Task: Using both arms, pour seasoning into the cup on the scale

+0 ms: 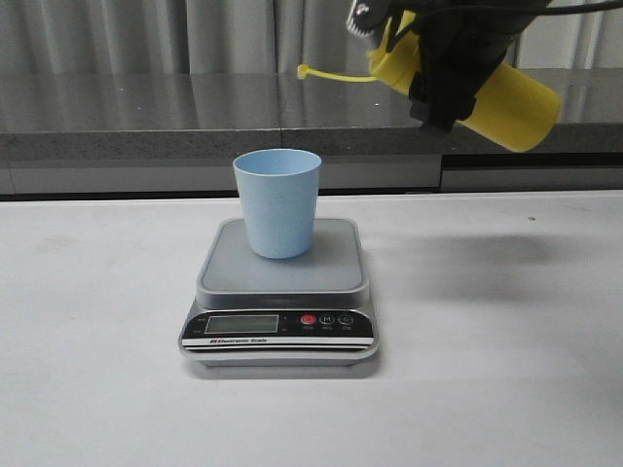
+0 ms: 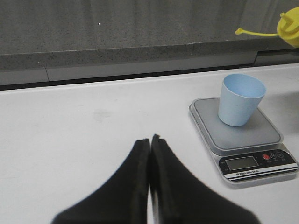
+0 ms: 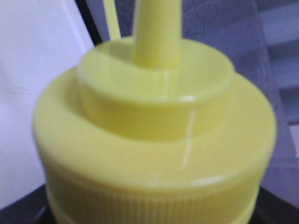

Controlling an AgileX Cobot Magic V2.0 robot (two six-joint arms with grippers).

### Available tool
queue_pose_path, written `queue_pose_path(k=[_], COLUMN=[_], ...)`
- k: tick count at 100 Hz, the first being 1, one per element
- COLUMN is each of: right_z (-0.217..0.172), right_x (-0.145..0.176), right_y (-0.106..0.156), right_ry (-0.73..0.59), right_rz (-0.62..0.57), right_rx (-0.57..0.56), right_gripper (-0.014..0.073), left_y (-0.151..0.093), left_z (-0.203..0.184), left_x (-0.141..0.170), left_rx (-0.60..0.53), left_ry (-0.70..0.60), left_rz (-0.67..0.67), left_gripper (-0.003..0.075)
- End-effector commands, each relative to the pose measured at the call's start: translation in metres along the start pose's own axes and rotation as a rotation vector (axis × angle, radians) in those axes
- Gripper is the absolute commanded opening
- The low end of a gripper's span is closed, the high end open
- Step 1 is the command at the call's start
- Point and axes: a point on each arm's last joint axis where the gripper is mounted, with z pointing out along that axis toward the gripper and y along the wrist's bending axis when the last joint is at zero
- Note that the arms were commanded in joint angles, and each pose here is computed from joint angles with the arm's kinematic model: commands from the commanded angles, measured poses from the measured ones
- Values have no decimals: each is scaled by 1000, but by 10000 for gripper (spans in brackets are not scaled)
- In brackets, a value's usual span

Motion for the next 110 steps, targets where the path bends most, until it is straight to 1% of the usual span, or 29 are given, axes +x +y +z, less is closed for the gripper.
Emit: queue_pose_path(k=[1, 9, 19, 33, 48, 55, 58, 75, 81, 89, 95, 104, 110], right_z=[-25, -25, -24, -20, -18, -19, -19, -14, -10, -5, 0, 7, 10], right_x=[-9, -4, 3, 18, 34, 42, 47, 67, 72, 75, 78, 81, 82], right_y=[-33, -41, -47, -38, -17, -7, -2, 19, 27, 34, 38, 44, 46], right_ry=[-107, -157, -222, -304, -404, -455, -475, -521, -535, -551, -542, -563, -588], right_rz=[185, 343, 492, 654, 702, 746, 786, 877, 883, 896, 933, 983, 985], right_rx=[49, 34, 23, 0, 25, 53, 65, 99, 101, 101, 83, 73, 80], right_gripper=[-59, -59, -59, -59, -59, -59, -59, -59, -59, -59, -59, -59, -59], left_y=[-1, -1, -1, -1, -1, -1, -1, -1, -1, -1, -1, -1, -1], left_z=[-3, -3, -3, -3, -3, -3, -3, -3, -3, -3, -3, -3, -3], left_x=[-14, -14, -14, -14, -14, -14, -14, -14, -14, -14, -14, -14, -14], left_rx=[6, 6, 6, 6, 6, 6, 6, 6, 6, 6, 6, 6, 6], left_ry=[-89, -89, -89, -89, -89, -89, -89, -89, -89, -89, -89, -89, -89], left_rz=[-20, -20, -20, -20, -20, -20, -20, -20, -20, -20, -20, -20, -20], left_gripper=[-20, -20, -20, -20, -20, -20, -20, -20, -20, -20, -20, -20, -20])
